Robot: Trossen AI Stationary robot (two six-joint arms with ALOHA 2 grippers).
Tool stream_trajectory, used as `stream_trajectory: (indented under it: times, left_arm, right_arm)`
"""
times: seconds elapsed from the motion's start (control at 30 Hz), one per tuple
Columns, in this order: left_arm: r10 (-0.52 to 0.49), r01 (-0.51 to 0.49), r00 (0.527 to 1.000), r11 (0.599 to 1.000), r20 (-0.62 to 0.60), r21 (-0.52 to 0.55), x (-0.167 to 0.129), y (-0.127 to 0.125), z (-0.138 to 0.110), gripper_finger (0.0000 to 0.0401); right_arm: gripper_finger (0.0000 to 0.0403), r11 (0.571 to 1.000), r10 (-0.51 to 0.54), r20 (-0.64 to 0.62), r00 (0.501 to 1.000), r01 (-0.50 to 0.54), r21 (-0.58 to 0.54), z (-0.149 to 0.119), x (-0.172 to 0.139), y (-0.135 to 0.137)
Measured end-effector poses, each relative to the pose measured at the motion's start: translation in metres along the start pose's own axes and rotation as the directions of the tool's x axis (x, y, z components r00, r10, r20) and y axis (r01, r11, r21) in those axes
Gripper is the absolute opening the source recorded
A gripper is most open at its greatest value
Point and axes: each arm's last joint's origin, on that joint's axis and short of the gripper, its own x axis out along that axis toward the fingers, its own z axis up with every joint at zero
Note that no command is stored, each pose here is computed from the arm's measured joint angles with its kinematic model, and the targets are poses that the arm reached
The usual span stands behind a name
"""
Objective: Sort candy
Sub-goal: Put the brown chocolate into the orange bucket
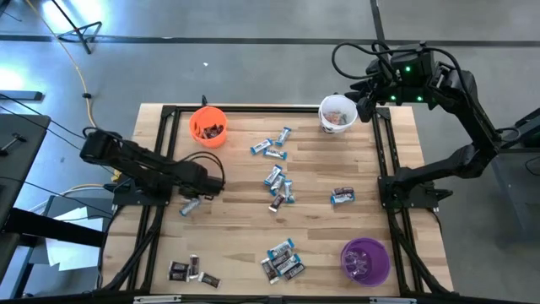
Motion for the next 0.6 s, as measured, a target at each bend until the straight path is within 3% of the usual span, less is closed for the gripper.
stream_trajectory:
  times: [0.17,0.3,0.6]
  left_arm:
    - [-0.212,0.213,0.976,0.977,0.052,-0.012,-0.017,-0.016,0.003,0.0001]
    - [-0.311,0.318,0.940,0.948,0.137,-0.032,-0.027,-0.020,0.006,0.0000]
    - [-0.357,0.389,0.861,0.921,0.363,-0.017,-0.070,-0.014,0.014,0.0001]
  right_arm:
    - [0.0149,1.000,0.000,0.000,1.000,0.000,0.000,0.000,0.000,0.000]
    - [0.0149,1.000,0.000,0.000,1.000,0.000,0.000,0.000,0.000,0.000]
    - [0.0149,1.000,0.000,0.000,1.000,0.000,0.000,0.000,0.000,0.000]
